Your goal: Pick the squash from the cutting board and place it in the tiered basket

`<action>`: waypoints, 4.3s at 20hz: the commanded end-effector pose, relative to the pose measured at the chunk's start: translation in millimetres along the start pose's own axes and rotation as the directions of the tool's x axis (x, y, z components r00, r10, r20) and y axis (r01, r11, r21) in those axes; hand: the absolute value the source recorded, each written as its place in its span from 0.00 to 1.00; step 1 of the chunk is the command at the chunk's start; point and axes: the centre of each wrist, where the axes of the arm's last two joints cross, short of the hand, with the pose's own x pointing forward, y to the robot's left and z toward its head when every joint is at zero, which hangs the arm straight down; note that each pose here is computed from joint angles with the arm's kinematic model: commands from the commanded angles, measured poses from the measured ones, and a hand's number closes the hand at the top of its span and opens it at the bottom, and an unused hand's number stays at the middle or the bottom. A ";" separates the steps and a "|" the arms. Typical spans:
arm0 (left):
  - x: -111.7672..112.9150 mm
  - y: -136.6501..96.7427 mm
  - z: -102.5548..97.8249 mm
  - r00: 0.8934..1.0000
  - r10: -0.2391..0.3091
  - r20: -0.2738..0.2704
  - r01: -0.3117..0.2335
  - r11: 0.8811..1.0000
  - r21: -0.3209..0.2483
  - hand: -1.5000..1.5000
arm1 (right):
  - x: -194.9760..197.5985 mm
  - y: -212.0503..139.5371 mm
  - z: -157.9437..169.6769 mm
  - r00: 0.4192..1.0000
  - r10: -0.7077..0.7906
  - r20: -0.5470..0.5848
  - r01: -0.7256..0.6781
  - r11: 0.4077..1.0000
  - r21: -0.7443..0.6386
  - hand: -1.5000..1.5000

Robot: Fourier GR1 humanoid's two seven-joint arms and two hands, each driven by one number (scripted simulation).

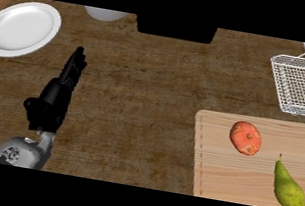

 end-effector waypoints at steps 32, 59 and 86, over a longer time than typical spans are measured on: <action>-24.5 -2.9 0.9 1.000 -0.016 0.007 0.016 1.000 0.010 0.50 | -18.9 55.0 -28.2 0.939 0.326 -0.112 -0.317 0.944 0.092 0.00; -16.8 -6.6 3.4 1.000 -0.010 -0.007 0.010 1.000 0.010 0.50 | -51.9 109.0 -72.4 0.961 0.238 -0.139 -0.219 0.966 0.140 0.00; 22.4 -0.9 -4.9 1.000 -0.020 -0.006 0.020 1.000 -0.004 0.50 | -89.0 123.7 -117.8 0.961 0.211 -0.176 -0.183 0.969 0.166 0.00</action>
